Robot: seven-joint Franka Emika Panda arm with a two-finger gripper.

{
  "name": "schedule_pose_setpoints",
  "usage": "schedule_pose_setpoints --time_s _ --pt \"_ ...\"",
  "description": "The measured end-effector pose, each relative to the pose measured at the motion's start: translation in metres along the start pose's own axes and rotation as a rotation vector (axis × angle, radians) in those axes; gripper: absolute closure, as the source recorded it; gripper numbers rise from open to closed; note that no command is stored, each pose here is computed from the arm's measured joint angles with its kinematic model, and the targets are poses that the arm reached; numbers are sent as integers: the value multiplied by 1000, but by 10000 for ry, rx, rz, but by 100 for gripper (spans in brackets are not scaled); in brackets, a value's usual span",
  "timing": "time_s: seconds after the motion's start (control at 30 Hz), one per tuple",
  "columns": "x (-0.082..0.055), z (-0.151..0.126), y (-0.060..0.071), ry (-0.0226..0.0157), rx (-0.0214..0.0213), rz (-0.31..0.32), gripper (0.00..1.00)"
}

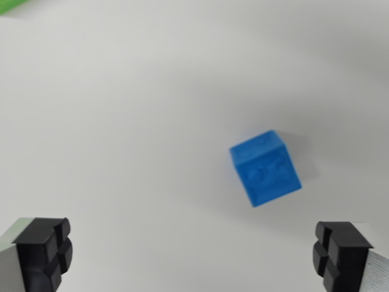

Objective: Stack cube

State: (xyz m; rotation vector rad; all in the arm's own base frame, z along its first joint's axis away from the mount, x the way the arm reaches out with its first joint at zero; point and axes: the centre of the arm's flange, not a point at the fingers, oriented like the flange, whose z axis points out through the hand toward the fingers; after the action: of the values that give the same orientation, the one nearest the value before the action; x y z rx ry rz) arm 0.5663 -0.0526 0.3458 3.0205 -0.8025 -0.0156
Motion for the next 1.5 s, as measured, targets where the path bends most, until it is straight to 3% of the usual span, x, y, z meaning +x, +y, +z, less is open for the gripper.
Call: schedule_pose_setpoints --time_s 1.1,1.27,1.5 --pt "18 110 87 33 122 -3588 0" --pt "18 127 88 51 128 -3664 0" --pt "17 160 86 13 128 -3689 0"
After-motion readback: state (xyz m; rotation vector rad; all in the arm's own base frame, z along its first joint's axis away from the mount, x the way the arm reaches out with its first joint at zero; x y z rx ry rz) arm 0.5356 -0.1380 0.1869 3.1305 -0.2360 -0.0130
